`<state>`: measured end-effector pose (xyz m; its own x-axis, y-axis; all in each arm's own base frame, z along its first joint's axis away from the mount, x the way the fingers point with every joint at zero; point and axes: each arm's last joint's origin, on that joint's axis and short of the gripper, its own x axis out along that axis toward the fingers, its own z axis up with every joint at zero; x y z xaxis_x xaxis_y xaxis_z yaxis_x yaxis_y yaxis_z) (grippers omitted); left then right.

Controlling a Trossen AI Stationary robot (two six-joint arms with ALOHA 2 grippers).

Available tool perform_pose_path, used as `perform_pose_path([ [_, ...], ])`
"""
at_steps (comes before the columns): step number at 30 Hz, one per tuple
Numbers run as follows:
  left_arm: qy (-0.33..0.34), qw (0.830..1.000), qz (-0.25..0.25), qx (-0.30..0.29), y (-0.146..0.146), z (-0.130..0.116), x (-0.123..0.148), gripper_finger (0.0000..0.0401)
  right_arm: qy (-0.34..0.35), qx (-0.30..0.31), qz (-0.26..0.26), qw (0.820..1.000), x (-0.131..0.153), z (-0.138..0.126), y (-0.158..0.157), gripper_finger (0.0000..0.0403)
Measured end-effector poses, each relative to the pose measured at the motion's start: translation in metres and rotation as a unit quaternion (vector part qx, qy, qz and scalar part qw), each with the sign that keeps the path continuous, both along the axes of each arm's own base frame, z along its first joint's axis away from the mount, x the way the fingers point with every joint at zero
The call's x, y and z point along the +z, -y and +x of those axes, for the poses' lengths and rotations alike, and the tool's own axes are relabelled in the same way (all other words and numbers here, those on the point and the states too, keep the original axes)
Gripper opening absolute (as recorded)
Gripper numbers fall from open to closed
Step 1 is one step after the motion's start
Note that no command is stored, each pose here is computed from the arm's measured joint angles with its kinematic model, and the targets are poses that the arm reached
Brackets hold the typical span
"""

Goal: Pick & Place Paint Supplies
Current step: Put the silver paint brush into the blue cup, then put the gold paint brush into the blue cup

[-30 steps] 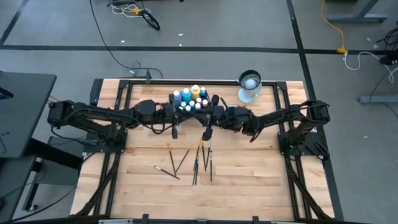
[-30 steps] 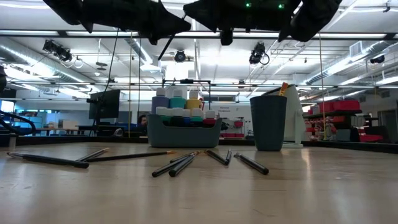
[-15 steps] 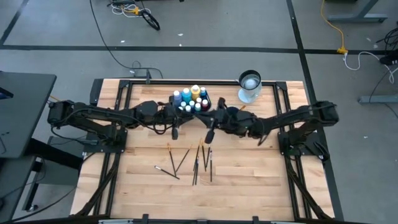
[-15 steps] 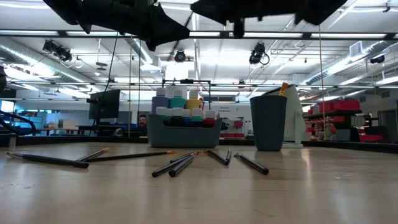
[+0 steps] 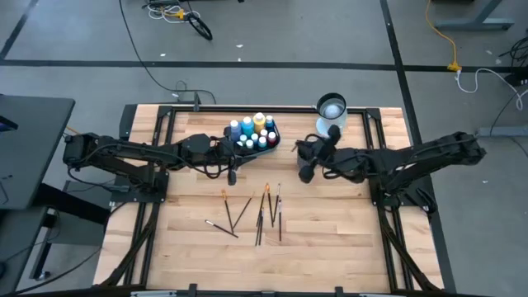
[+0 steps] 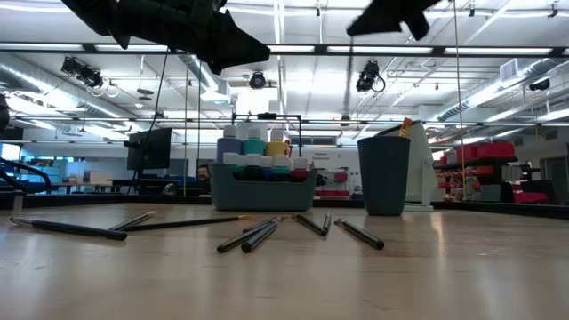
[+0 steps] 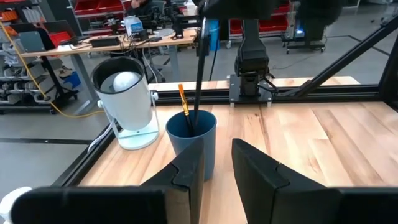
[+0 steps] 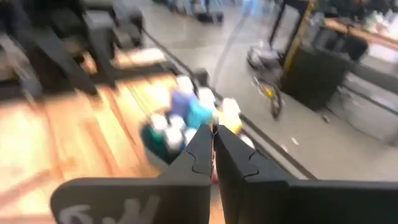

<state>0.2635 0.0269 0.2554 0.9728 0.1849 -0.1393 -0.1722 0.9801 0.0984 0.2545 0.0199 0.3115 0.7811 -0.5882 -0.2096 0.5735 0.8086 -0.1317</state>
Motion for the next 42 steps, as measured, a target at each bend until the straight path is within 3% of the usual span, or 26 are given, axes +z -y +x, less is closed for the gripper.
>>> perform_pose_path([
  [5,-0.003,1.000,0.000,0.000,0.000,0.000,0.000,0.0088,-0.057,-0.017,0.019,0.998,-0.009,-0.011,0.006,0.0005],
  [13,-0.003,1.000,0.000,-0.001,0.000,0.000,-0.001,0.0088,-0.142,-0.034,0.011,0.989,-0.032,-0.004,0.015,0.0005],
  [24,-0.013,1.000,0.005,-0.002,0.000,0.000,-0.002,0.0088,-0.224,0.017,0.031,0.974,-0.067,0.020,0.019,0.0028],
  [31,-0.014,1.000,0.007,-0.002,0.000,0.000,-0.002,0.0088,-0.272,-0.005,-0.001,0.962,-0.085,0.027,0.020,0.0052],
  [42,-0.015,1.000,0.006,-0.002,0.000,0.000,-0.003,0.0088,-0.276,-0.034,-0.044,0.960,-0.081,0.027,0.021,0.0103],
])
